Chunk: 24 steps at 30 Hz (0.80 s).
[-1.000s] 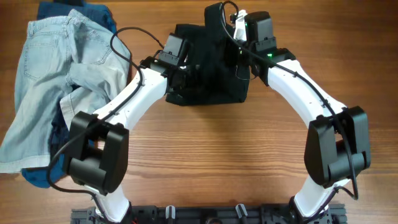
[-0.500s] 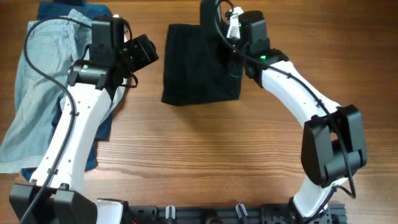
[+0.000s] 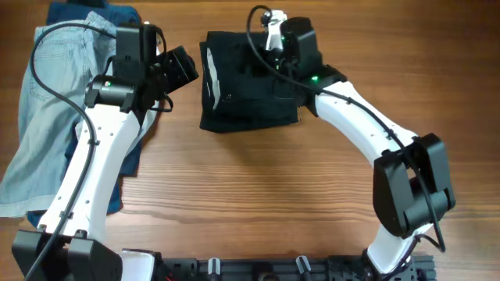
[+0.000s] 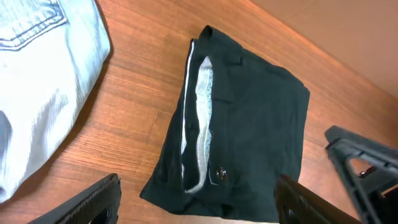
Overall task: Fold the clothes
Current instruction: 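Fold the right half over onto the left half with the right gripper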
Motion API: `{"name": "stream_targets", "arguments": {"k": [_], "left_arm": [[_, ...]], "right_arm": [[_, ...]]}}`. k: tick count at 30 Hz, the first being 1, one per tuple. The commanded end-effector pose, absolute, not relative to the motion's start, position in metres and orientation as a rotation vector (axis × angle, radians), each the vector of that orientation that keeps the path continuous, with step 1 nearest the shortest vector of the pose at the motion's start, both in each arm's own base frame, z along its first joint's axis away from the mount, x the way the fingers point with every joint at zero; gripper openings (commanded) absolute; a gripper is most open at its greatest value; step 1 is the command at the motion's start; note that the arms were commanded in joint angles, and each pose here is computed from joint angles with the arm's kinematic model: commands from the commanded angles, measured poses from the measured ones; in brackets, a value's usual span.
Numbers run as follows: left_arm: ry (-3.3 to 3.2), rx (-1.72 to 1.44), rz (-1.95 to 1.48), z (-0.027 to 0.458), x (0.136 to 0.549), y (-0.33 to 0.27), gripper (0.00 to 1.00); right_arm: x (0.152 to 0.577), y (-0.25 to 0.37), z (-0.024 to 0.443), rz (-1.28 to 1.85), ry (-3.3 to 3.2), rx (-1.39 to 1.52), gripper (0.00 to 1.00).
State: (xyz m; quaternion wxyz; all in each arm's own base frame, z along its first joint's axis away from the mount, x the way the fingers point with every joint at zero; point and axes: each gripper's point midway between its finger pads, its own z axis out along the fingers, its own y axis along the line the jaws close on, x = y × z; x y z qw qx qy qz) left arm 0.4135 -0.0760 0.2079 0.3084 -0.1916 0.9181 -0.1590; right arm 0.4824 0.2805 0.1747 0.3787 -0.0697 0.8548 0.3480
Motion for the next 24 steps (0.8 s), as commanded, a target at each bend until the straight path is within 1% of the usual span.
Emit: {"name": "stream_targets", "arguments": {"k": [1, 5, 7, 8, 10, 11, 14, 17, 21, 22, 24], "left_arm": [[2.442, -0.482, -0.423, 0.207, 0.409, -0.087, 0.78], [2.515, -0.399, -0.436, 0.186, 0.406, -0.120, 0.74], [2.556, -0.351, -0.439, 0.170, 0.406, -0.139, 0.68], [2.577, -0.322, -0.440, 0.160, 0.407, -0.151, 0.64], [2.601, -0.291, -0.442, 0.142, 0.412, -0.165, 0.43], [2.603, -0.292, -0.444, 0.135, 0.416, -0.168, 0.35], [2.598, -0.366, -0.453, 0.128, 0.423, -0.163, 0.30], [2.601, -0.384, -0.485, 0.131, 0.423, -0.159, 0.29], [2.634, -0.394, -0.464, 0.126, 0.416, -0.156, 0.28], [2.635, -0.396, -0.458, 0.126, 0.416, -0.155, 0.27], [2.629, -0.405, -0.443, 0.126, 0.417, -0.151, 0.24]], "right_arm": [[0.495, 0.240, 0.167, 0.902, 2.225, -0.145, 0.96], [0.493, 0.178, 0.139, 0.808, 2.354, -0.118, 0.97], [0.489, 0.152, 0.126, 0.766, 2.416, -0.090, 0.96], [0.485, 0.142, 0.121, 0.752, 2.445, -0.078, 0.94], [0.478, 0.137, 0.115, 0.745, 2.477, -0.116, 0.87], [0.476, 0.137, 0.113, 0.738, 2.485, -0.137, 0.85], [0.480, 0.138, 0.111, 0.724, 2.472, -0.151, 0.91], [0.488, 0.139, 0.102, 0.745, 2.468, -0.090, 0.91], [0.487, 0.145, 0.073, 0.831, 2.517, -0.056, 0.91], [0.486, 0.146, 0.068, 0.860, 2.527, -0.048, 0.91], [0.485, 0.151, 0.054, 0.945, 2.552, 0.032, 0.94]]}}
